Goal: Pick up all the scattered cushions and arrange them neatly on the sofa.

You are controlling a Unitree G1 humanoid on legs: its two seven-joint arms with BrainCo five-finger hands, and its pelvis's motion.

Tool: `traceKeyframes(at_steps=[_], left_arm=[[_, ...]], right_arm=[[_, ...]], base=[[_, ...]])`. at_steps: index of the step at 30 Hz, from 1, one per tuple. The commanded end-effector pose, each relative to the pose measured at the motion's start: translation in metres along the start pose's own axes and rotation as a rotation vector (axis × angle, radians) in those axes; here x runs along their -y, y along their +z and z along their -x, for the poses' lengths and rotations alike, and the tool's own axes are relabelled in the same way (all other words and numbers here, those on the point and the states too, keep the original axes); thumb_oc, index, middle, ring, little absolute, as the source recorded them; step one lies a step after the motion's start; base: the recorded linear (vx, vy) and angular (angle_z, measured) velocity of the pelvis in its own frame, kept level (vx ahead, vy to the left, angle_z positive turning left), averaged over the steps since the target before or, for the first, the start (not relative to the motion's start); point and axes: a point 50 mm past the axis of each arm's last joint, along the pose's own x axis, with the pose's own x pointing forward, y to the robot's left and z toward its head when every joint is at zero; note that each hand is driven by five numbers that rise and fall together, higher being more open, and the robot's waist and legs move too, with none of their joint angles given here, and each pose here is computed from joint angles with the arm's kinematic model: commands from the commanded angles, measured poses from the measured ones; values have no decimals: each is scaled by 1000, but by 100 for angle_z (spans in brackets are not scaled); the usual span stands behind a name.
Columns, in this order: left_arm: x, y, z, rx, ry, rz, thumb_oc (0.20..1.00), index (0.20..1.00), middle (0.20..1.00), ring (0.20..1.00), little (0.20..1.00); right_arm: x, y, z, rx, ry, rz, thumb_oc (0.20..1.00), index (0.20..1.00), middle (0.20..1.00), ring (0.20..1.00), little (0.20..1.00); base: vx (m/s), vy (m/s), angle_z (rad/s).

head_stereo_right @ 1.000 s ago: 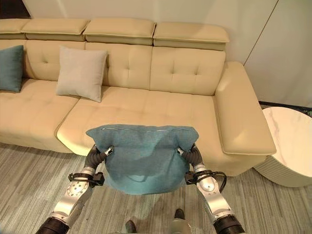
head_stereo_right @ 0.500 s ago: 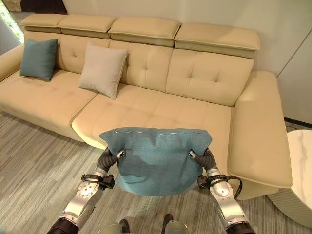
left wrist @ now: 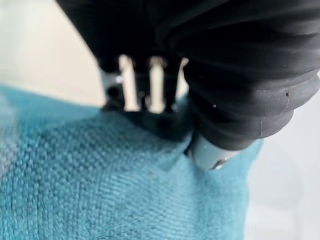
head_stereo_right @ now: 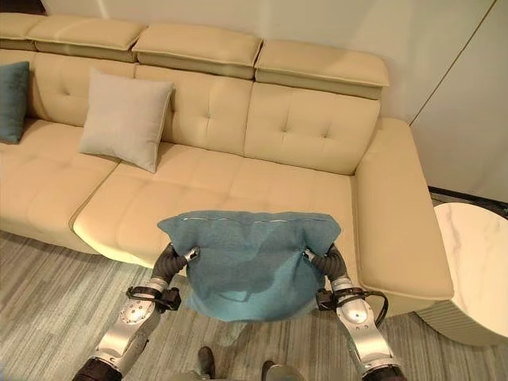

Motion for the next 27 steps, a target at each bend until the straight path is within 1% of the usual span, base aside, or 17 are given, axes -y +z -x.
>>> traceKeyframes(at_steps=[1, 8, 11, 14, 16, 19, 22, 24, 27], left_arm=[[-6, 52, -5, 265, -11, -20, 200, 200, 200, 200, 200], [-5, 54, -6, 278, -12, -4, 200, 200, 200, 200, 200], [5, 51, -8, 272, -52, 21, 200, 200, 200, 200, 200], [13, 49, -10, 261, -85, 43, 200, 200, 200, 200, 200], [16, 46, -10, 247, -91, 53, 200, 200, 200, 200, 200], [16, 43, -9, 232, -94, 44, 200, 200, 200, 200, 200], [13, 42, -7, 223, -86, 35, 200, 200, 200, 200, 200], [9, 47, -6, 249, -56, 41, 200, 200, 200, 200, 200], [9, 49, -6, 259, -47, 52, 200, 200, 200, 200, 200]], right_arm=[[-5, 52, -18, 264, -4, -61, 200, 200, 200, 200, 200], [-8, 58, -24, 277, 18, -38, 200, 200, 200, 200, 200], [1, 48, -18, 246, -7, -35, 200, 200, 200, 200, 200], [13, 42, -11, 231, -52, -37, 200, 200, 200, 200, 200], [18, 39, -9, 216, -63, -20, 200, 200, 200, 200, 200], [22, 33, -5, 184, -68, -11, 200, 200, 200, 200, 200], [23, 31, -4, 174, -73, -12, 200, 200, 200, 200, 200], [19, 34, -8, 184, -60, -16, 200, 200, 200, 200, 200], [18, 37, -10, 197, -59, -19, 200, 200, 200, 200, 200]], base=[[110, 163, -16], [228, -22, -50], [280, -135, 48], [146, -170, 100], [164, -152, 84], [179, -62, 23], [150, 38, -18], [212, 144, -23], [144, 110, -90]])
